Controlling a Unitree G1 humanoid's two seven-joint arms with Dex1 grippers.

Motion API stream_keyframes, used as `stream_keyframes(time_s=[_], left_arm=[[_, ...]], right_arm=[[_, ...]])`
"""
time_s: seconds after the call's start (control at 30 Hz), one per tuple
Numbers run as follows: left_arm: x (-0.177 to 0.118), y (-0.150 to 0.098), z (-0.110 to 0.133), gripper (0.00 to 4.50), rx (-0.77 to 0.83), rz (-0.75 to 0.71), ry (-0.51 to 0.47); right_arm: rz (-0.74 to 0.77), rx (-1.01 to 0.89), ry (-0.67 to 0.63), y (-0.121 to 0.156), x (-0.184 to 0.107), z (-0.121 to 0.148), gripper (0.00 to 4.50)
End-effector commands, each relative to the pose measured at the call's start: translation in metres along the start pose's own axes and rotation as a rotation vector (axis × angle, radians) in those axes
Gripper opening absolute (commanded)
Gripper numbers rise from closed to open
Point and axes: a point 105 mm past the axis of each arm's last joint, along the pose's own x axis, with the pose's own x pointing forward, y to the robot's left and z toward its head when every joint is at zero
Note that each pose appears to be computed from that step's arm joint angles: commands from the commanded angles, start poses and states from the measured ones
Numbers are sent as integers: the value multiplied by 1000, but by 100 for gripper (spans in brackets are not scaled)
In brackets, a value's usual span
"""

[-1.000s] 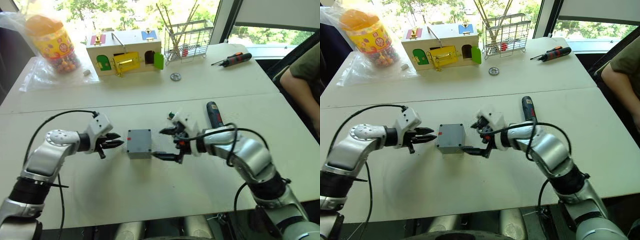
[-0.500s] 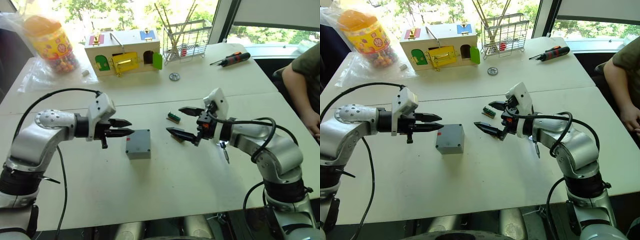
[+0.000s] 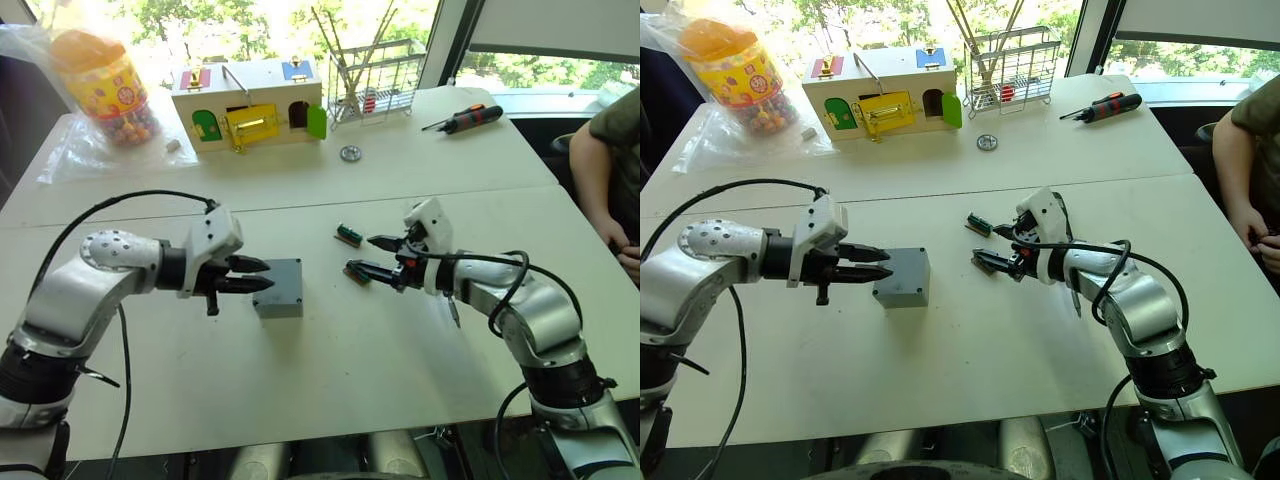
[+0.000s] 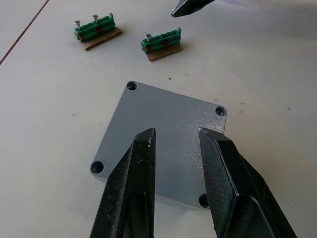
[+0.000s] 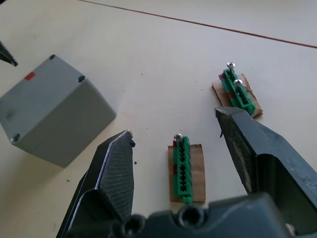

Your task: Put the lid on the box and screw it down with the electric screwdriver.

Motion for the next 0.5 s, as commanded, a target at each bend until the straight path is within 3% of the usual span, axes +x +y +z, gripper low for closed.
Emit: stream_keyframes(time_s=[0.03,0.3,0.33,0.43,0.5], left_arm=[[-2,-4,7,136,33,0,-10],[-2,-2,5,136,30,17,-8],[-2,-1,4,136,29,19,-8],[-2,-1,3,136,26,21,-7],[-1,-1,3,136,25,21,-7]], right_arm=[[12,-25,-28,2,3,5,309],[23,-27,-12,6,19,-6,309],[22,-27,-12,6,20,-7,244],[17,-26,-17,7,23,-7,134],[11,-26,-19,6,25,-8,134]])
